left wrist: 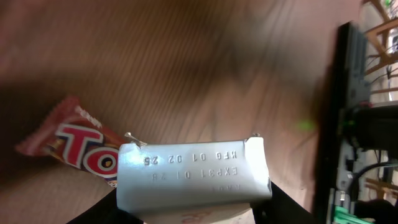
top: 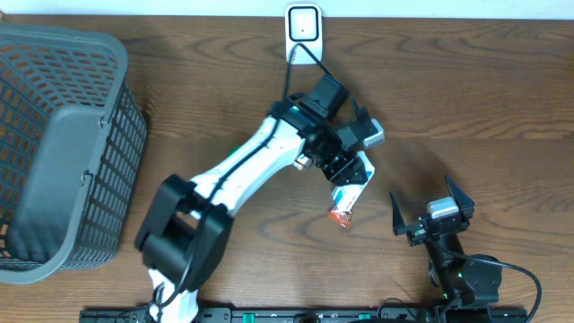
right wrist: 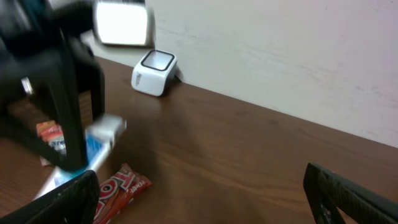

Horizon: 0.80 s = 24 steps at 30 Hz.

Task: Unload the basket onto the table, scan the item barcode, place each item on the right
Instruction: 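Lift the white Panadol box out and move it toward the scanner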

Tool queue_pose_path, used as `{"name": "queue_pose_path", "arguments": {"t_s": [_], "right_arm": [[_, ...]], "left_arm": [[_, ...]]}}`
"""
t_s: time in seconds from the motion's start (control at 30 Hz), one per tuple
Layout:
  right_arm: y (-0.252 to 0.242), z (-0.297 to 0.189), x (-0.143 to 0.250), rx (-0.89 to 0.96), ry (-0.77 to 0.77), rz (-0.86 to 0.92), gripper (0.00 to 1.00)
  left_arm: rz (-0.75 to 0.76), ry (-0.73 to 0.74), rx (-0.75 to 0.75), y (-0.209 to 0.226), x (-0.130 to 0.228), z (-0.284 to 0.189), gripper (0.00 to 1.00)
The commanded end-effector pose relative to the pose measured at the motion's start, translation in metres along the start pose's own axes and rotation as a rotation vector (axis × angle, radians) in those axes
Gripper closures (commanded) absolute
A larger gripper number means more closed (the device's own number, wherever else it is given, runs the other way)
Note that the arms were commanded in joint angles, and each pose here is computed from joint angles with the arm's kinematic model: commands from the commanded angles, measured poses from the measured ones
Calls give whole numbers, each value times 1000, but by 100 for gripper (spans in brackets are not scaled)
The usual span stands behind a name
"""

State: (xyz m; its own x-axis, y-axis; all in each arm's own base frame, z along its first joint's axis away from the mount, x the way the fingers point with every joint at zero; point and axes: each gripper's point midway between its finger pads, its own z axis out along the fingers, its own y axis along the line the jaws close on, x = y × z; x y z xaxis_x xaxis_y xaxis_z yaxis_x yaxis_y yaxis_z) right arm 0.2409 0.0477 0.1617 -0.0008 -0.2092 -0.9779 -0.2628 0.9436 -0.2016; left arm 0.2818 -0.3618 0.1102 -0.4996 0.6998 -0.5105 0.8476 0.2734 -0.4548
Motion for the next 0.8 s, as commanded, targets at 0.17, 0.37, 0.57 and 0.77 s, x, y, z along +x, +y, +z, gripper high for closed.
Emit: {"name": "queue_pose_path", "arguments": {"t_s": [0.17,0.37,0.57,0.77], "right_arm": [[-2,0,1,6,0,13,1],[-2,0,1,6,0,13,1],[-2,0,1,6,0,13,1],[-2,0,1,6,0,13,1]], "left_arm": [[-205,39,-171,37,11,9,49],[-582,-101,-301,63,-8,3,45],[-1194,-302,-477,98,-4,-13,40],[-1203,-353,-457,100,-15,-14,3]]}}
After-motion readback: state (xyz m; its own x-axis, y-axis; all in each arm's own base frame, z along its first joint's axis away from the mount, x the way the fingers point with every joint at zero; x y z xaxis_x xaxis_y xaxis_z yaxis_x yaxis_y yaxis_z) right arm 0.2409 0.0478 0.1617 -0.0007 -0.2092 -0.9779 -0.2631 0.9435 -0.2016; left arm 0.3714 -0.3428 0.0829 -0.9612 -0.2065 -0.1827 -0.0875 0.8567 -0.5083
